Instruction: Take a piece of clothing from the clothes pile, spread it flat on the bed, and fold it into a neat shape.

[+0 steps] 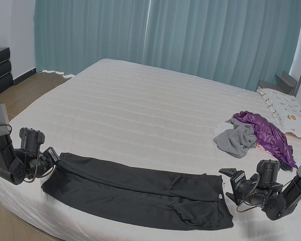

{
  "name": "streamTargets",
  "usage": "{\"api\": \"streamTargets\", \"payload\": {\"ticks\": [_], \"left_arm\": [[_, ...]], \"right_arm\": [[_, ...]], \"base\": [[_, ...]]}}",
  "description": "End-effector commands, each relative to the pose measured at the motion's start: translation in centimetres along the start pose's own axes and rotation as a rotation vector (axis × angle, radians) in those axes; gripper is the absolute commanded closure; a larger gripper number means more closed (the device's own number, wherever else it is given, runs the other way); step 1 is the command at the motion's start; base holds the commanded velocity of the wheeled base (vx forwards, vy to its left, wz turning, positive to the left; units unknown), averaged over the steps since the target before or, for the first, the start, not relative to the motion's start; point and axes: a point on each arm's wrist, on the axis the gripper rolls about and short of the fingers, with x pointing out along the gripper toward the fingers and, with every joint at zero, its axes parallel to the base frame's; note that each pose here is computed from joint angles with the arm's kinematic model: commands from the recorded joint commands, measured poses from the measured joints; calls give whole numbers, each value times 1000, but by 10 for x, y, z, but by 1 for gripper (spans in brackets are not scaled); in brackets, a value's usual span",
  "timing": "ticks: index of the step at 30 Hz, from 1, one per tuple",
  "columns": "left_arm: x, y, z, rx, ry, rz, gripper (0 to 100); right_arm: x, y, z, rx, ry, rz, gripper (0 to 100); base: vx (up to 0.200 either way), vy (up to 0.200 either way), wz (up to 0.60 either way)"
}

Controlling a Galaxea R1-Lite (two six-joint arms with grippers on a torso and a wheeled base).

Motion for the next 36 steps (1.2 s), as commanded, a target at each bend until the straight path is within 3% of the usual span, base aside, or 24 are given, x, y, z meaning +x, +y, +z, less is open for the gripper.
{"api": "streamTargets", "payload": {"ticks": [1,11,23,24,36], "left_arm": [[-3,-3,2,1,-11,-13,100],[-1,-3,1,-2,-5,-16,100],[-1,-4,3,-3,-13,-20,100],[-1,-4,3,-3,-13,-20,100],[-1,-5,3,0,-13,-22,100]], "right_arm": [[-3,10,-10,-24,11,-2,0],[2,3,-17,-61,67,-116,0],[25,-7,-22,-76,89,-148,0],[26,-8,-23,-76,91,-154,100],[29,-8,-20,-97,85,-165,100]], "base": [[0,0,0],[0,0,0],[0,0,0],[0,0,0],[0,0,0]]}}
